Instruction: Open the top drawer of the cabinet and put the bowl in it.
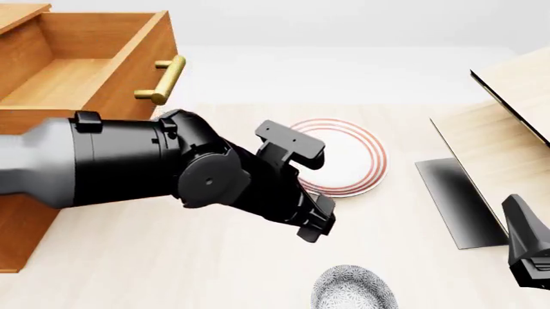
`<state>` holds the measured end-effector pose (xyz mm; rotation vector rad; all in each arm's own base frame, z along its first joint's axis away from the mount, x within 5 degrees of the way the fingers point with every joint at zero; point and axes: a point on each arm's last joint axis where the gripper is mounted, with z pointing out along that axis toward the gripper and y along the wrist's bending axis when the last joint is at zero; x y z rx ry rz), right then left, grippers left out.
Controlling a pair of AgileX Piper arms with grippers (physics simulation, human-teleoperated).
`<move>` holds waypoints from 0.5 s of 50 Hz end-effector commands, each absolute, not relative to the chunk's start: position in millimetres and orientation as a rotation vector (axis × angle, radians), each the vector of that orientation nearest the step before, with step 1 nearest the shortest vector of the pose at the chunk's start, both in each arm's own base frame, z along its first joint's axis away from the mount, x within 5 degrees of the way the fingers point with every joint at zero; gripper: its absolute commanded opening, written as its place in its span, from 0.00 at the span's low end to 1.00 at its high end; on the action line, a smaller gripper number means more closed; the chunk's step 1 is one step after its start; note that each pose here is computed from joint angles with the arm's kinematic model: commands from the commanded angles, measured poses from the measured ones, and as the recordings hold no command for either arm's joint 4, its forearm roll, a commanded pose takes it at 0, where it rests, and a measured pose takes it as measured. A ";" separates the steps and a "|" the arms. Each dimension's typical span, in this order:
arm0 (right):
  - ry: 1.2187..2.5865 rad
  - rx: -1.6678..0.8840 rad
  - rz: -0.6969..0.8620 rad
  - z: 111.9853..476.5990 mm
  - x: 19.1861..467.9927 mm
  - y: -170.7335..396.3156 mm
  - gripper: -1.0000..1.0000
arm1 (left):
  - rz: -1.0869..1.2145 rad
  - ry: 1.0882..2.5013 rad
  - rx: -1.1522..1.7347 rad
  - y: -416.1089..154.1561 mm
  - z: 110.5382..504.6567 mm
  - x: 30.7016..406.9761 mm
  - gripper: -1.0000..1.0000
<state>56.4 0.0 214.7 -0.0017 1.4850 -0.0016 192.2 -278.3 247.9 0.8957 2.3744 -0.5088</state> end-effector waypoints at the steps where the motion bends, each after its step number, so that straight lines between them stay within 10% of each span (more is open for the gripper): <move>1: 1.485 -0.001 -0.001 214.5 56.4 0.0 1.00 | -0.512 2.394 0.900 -286.2 237.5 190.9 1.00; 25: 1.485 -0.001 -0.001 214.5 56.4 0.0 1.00 | -0.505 2.460 0.928 -307.5 212.6 182.8 1.00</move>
